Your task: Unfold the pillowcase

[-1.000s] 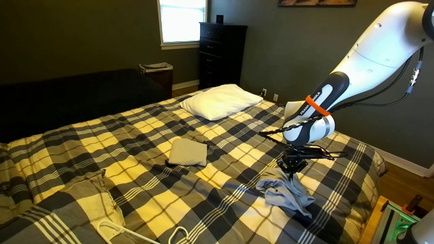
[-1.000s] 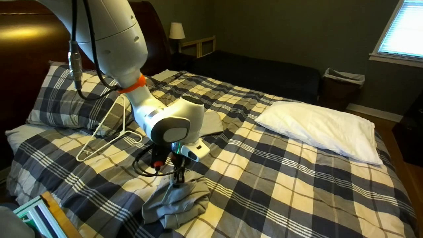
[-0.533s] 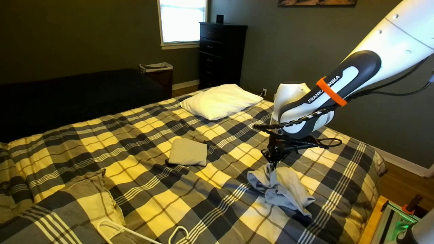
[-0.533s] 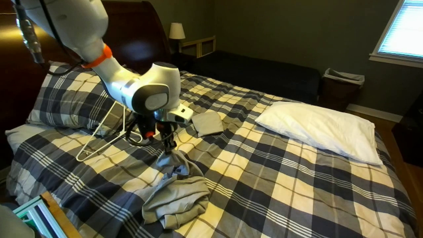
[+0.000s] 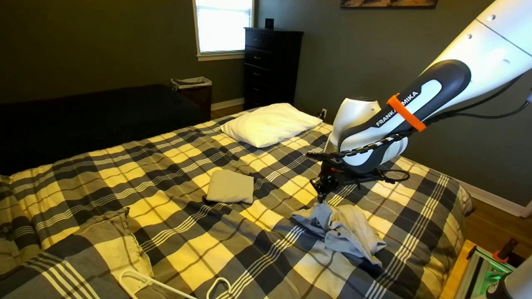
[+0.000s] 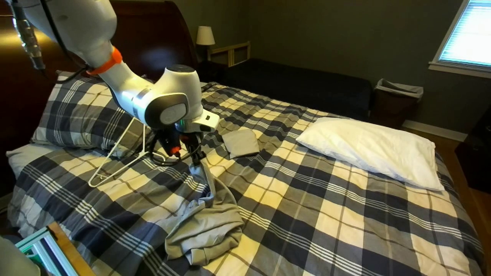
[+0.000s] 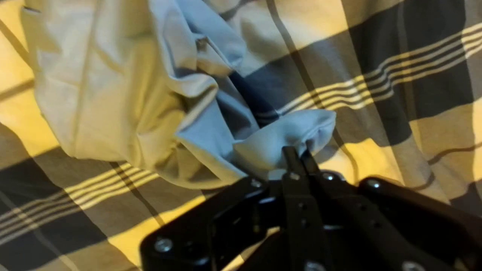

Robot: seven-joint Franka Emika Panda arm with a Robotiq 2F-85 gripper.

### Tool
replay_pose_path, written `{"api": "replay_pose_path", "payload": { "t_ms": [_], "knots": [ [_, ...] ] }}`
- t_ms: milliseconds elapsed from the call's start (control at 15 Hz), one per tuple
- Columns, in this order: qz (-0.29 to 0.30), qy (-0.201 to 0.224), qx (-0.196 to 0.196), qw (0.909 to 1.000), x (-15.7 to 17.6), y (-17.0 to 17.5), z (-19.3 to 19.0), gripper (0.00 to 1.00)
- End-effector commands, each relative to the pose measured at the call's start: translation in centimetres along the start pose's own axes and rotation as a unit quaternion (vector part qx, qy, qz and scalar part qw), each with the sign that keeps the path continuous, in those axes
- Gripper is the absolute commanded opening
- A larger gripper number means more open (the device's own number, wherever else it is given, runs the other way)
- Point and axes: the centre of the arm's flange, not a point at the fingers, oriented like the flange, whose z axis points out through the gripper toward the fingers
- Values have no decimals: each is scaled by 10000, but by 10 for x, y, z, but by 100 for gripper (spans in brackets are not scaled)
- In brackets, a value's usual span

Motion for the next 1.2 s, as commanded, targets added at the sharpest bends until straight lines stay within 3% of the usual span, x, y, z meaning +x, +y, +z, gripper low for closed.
{"api": "replay_pose_path", "payload": {
  "t_ms": [0,133,200,333,467,733,933,1133],
  "knots": [
    [-658,568,346,9956,22,-52,13,0],
    [-1006,704,487,9912,32,-82,12,0],
    [-1126,736,531,9895,34,-92,12,27],
    [-1087,738,368,9907,39,-98,4,34],
    [-939,657,129,9933,41,-75,-15,50],
    [-999,-63,-411,9941,31,-21,-42,79],
    [-899,-381,-538,9938,19,-14,-57,100],
    [-785,-786,-850,9902,-8,-12,-65,100]
  ]
}}
